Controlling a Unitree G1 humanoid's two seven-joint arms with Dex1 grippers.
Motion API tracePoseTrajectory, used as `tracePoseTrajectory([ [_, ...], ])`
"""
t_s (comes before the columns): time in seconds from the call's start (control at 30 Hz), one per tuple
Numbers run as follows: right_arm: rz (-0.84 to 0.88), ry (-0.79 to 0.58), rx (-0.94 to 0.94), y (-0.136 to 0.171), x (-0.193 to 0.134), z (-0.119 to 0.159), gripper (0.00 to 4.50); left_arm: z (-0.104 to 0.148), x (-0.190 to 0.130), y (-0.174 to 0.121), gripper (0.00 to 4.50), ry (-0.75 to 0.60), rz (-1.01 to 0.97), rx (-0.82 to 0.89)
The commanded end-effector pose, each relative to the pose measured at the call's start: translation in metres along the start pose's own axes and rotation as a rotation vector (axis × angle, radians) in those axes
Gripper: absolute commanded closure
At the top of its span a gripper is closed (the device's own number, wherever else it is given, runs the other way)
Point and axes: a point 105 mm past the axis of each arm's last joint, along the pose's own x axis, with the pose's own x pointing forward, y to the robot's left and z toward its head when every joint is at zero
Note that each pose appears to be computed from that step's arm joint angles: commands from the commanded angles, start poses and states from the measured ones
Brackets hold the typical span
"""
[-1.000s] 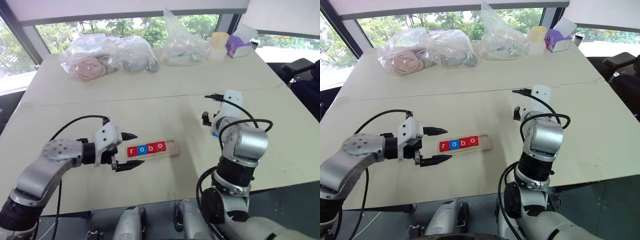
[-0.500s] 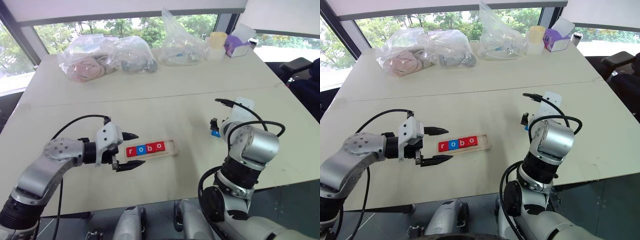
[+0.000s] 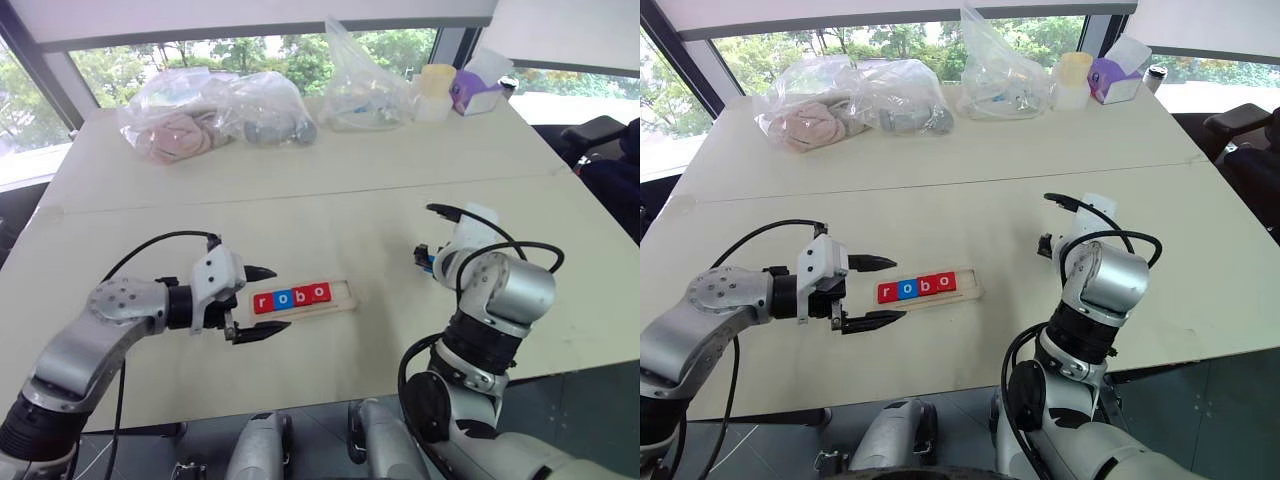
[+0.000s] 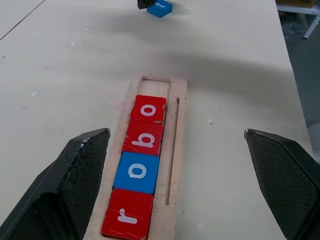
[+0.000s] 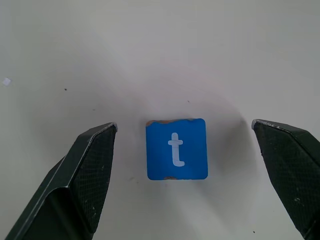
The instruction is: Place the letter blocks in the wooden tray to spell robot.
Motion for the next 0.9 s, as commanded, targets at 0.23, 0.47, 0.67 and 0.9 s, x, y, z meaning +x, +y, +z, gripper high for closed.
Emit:
tracePoseTrajectory([
  [0.23, 0.159, 0.143, 0.035, 0.047, -0.001, -0.042, 0.07, 0.007, -0.003, -0.002, 0.00, -0.009, 0.006, 0.034],
  [0.47, 0.230, 0.167, -0.007, 0.061, -0.002, -0.051, 0.07, 0.007, -0.002, -0.002, 0.00, -0.012, 0.007, 0.035],
  [0.67, 0.253, 0.190, -0.049, 0.064, 0.001, -0.058, 0.07, 0.005, -0.002, -0.002, 0.00, -0.010, 0.013, 0.035],
  [0.9, 0.282, 0.221, -0.122, 0.066, 0.005, -0.067, 0.86, 0.005, -0.003, -0.003, 0.00, -0.008, 0.019, 0.032],
])
